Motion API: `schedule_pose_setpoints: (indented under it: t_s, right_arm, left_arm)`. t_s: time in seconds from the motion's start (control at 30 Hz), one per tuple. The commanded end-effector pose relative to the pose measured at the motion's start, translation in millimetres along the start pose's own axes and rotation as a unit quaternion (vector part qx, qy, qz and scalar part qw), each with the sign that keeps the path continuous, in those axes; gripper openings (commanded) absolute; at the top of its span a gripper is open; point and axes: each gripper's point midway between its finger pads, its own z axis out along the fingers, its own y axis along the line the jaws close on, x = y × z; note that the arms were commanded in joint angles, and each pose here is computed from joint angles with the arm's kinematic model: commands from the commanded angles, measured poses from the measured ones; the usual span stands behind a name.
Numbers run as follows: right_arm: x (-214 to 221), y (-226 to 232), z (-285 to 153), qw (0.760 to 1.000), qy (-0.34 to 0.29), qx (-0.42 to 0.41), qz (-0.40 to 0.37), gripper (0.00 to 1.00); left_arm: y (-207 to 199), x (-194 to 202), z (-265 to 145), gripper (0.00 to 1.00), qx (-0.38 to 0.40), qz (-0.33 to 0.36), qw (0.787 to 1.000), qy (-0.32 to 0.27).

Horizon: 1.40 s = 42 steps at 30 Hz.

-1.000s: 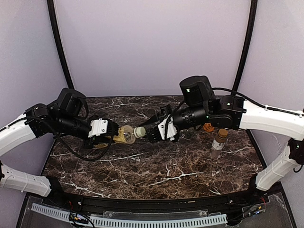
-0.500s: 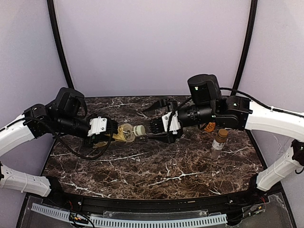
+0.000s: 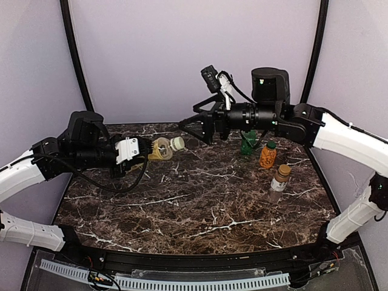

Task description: Unscrew the bottle caps

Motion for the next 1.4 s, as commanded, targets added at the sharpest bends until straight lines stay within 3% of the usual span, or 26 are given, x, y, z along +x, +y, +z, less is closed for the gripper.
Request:
schedule_pose_setpoints:
  t_s: [0.0, 0.17, 0.43, 0.63, 0.77, 1.13, 1.27, 1.37]
  right_arm:
    - [-8.2, 1.1, 11.7, 0.978, -0.011, -0.022, 0.208, 0.99]
    - [1.2, 8.6, 18.9, 0.971, 0.008, -0.029, 0.239, 0.97]
    - [21.9, 14.2, 30.1, 0.965, 0.045, -0.036, 0.255, 0.75]
    - [27.3, 15.4, 31.8, 0.966, 0.050, -0.037, 0.252, 0.68]
    - [30.9, 15.7, 33.8, 0.966, 0.054, -0.038, 0.252, 0.54]
    - [34.1, 17.1, 37.9, 0.966, 0.061, -0.046, 0.248, 0.39]
    - [36.0, 17.0, 38.0, 0.966, 0.064, -0.046, 0.247, 0.24]
    - [36.1, 19.4, 38.6, 0.966, 0.067, -0.053, 0.244, 0.04]
  left_arm:
    - [13.1, -2.5, -3.9, 0.11, -0.040, 0.008, 0.999, -0.005]
    - [15.6, -1.8, -4.6, 0.11, -0.048, 0.010, 0.999, -0.004]
    - [16.4, -0.9, -3.6, 0.11, -0.053, 0.015, 0.998, -0.003]
    - [17.3, -0.1, -3.3, 0.11, -0.056, 0.021, 0.998, -0.001]
    - [17.0, -0.2, -3.0, 0.11, -0.056, 0.021, 0.998, -0.002]
    - [18.2, 0.2, -3.6, 0.11, -0.060, 0.024, 0.998, -0.001]
    - [18.8, 0.2, -3.6, 0.11, -0.061, 0.024, 0.998, -0.001]
    - [18.4, 0.6, -3.1, 0.11, -0.061, 0.025, 0.998, -0.001]
